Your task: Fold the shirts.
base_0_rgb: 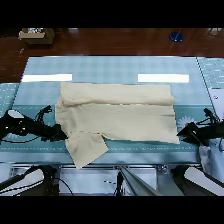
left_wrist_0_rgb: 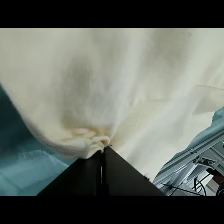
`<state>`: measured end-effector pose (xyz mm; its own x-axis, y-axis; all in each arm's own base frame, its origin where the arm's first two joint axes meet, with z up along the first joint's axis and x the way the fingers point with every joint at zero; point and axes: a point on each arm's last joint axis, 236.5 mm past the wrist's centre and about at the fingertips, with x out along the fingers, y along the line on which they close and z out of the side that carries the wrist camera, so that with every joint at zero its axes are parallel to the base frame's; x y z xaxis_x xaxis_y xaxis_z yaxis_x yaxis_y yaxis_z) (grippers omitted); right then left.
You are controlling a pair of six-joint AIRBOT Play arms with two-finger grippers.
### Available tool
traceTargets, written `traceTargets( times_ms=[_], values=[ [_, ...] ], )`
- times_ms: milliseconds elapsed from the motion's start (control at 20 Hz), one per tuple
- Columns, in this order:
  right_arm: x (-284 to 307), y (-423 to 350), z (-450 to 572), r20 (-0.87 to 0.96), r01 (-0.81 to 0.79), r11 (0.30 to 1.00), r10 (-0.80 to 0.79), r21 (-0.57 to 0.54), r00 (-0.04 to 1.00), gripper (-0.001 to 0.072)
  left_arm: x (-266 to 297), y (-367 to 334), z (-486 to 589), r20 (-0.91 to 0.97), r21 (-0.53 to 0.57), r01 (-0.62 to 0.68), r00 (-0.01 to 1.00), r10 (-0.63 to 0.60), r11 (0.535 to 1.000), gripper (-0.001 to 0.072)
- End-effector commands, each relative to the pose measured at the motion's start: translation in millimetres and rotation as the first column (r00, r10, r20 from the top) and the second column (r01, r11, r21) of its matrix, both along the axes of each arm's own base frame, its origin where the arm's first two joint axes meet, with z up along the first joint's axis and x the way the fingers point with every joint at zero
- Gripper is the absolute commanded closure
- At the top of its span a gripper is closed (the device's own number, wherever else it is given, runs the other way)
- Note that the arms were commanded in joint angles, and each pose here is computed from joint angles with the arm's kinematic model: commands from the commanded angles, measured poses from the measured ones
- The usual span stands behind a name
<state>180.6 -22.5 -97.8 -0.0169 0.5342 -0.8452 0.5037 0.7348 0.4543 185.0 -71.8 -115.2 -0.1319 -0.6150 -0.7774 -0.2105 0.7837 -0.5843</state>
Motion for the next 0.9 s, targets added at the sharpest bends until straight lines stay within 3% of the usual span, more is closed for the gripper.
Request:
traceTargets(
  times_ms=[0,100,150,250,300,400,550,750,850],
  values=[
    [5,19,-14,0.002,-0.024,0.999,0.024,-0.02,1.0,0.0216,0,-1,1,0.002,-0.007,0.001,1.0,-0.001,1.0,0.0681],
    [15,28,-17,0.018,-0.019,0.999,0.02,-0.04,1.0,0.022,1,-1,1,0.002,-0.009,-0.001,1.0,0.001,1.0,0.0681],
    [18,31,-19,0.015,-0.02,0.998,0.021,-0.053,1.0,0.0266,1,-1,2,0.004,-0.01,-0.002,1.0,0.002,1.0,0.0681],
    [21,40,-18,0.024,-0.042,0.998,0.043,-0.049,0.999,0.0569,3,-1,2,0.01,-0.009,-0.003,1.0,0.003,1.0,0.0681],
    [24,46,-15,0.041,-0.049,0.998,0.05,-0.025,0.998,0.0681,6,0,3,0.017,-0.007,-0.003,1.0,0.003,1.0,0.0681],
    [33,61,7,0.14,-0.147,0.988,0.138,0.051,0.98,0.0684,17,-1,14,0.064,-0.028,0.029,0.998,-0.027,0.999,0.0682],
    [69,50,54,0.312,-0.184,0.982,0.185,-0.031,0.932,0.0685,65,-3,62,0.217,-0.073,0.032,0.976,-0.015,0.997,0.0681],
    [147,38,120,0.555,-0.034,0.993,0.093,-0.116,0.827,0.0686,159,-12,140,0.482,-0.173,-0.064,0.865,0.141,0.983,0.0682],
    [182,36,125,0.608,0.032,0.987,0.071,-0.157,0.791,0.0686,185,-16,149,0.53,-0.148,-0.057,0.838,0.128,0.987,0.0682]
  ],
)
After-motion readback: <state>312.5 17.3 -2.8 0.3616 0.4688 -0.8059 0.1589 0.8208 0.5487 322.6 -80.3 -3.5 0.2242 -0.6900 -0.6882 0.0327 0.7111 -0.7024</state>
